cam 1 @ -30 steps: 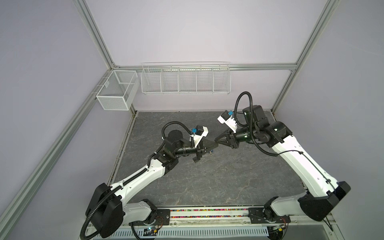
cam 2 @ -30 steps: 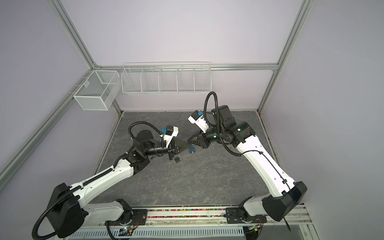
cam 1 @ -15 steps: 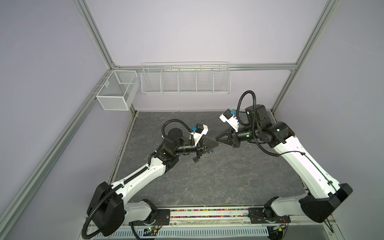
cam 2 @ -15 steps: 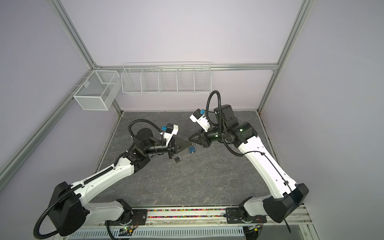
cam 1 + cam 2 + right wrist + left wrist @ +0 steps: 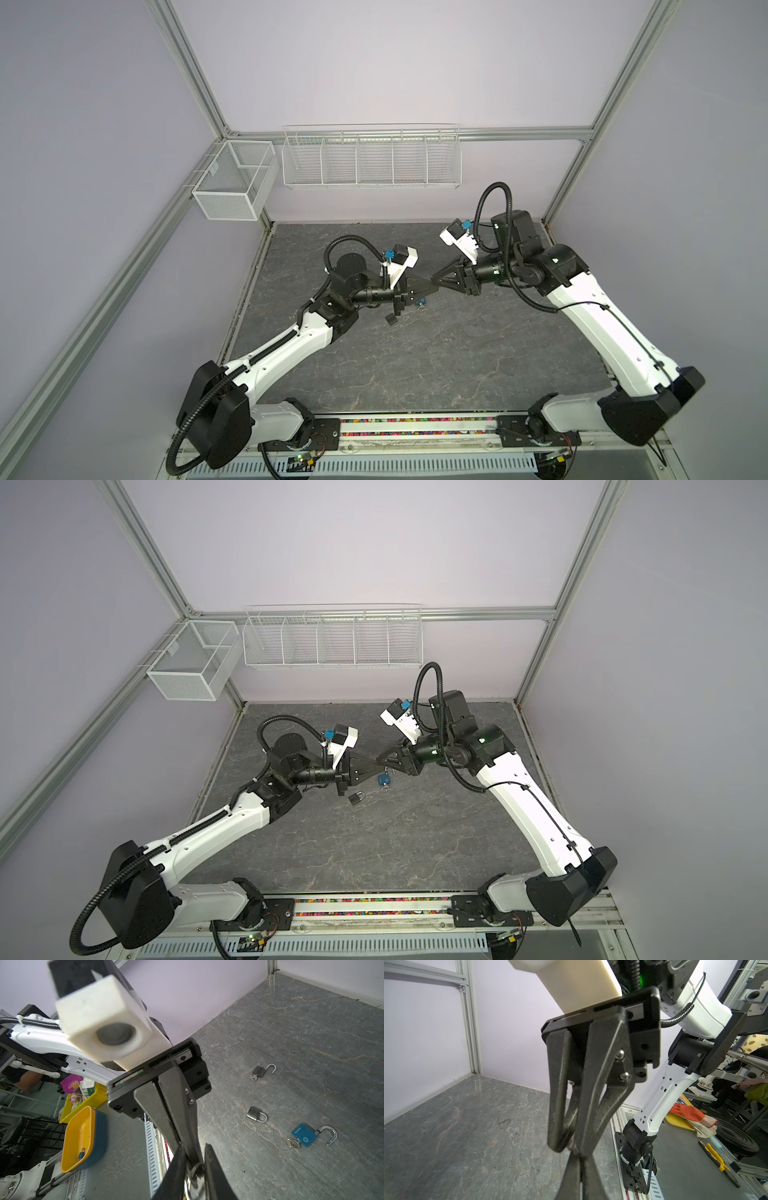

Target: Unlock with the key

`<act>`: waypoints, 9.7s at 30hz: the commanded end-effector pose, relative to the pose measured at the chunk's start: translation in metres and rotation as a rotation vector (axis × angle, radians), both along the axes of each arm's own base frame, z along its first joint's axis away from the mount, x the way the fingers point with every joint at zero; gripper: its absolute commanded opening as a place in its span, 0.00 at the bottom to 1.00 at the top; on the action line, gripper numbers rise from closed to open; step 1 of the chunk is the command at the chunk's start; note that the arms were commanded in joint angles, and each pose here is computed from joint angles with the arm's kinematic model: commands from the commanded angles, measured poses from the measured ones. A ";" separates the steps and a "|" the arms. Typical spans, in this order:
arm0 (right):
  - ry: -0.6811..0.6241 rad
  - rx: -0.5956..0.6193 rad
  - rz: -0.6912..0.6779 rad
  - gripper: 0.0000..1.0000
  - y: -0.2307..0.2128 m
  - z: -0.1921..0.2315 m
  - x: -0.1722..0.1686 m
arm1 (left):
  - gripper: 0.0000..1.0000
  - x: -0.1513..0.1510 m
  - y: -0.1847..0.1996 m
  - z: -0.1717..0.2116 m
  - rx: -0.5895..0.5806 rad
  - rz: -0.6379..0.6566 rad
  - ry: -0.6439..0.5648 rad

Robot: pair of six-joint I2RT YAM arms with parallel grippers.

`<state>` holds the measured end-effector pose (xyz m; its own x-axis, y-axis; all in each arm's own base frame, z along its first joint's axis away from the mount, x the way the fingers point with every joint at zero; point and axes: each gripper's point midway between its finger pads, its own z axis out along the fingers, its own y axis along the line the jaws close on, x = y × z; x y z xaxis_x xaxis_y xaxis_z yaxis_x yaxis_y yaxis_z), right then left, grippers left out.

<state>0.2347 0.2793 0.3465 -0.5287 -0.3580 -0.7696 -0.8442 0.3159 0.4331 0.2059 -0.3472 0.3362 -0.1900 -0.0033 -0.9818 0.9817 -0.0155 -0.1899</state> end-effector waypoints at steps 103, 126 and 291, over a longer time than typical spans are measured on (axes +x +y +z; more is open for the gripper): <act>0.109 0.466 -0.382 0.66 -0.021 0.038 0.037 | 0.00 0.066 0.016 0.030 -0.002 0.387 0.516; 0.087 0.423 -0.052 0.43 -0.003 0.019 0.005 | 0.00 0.037 0.001 0.050 0.120 0.160 0.313; 0.255 -0.048 -0.531 0.07 -0.030 -0.148 -0.025 | 0.13 0.090 0.064 -0.273 1.014 1.229 0.877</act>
<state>0.2089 0.2484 0.1936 -0.8056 -0.0563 -0.5898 -0.4643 0.6784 0.5694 0.2923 -0.2832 0.0287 -0.9626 0.0213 -0.2702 0.0298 0.9992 -0.0276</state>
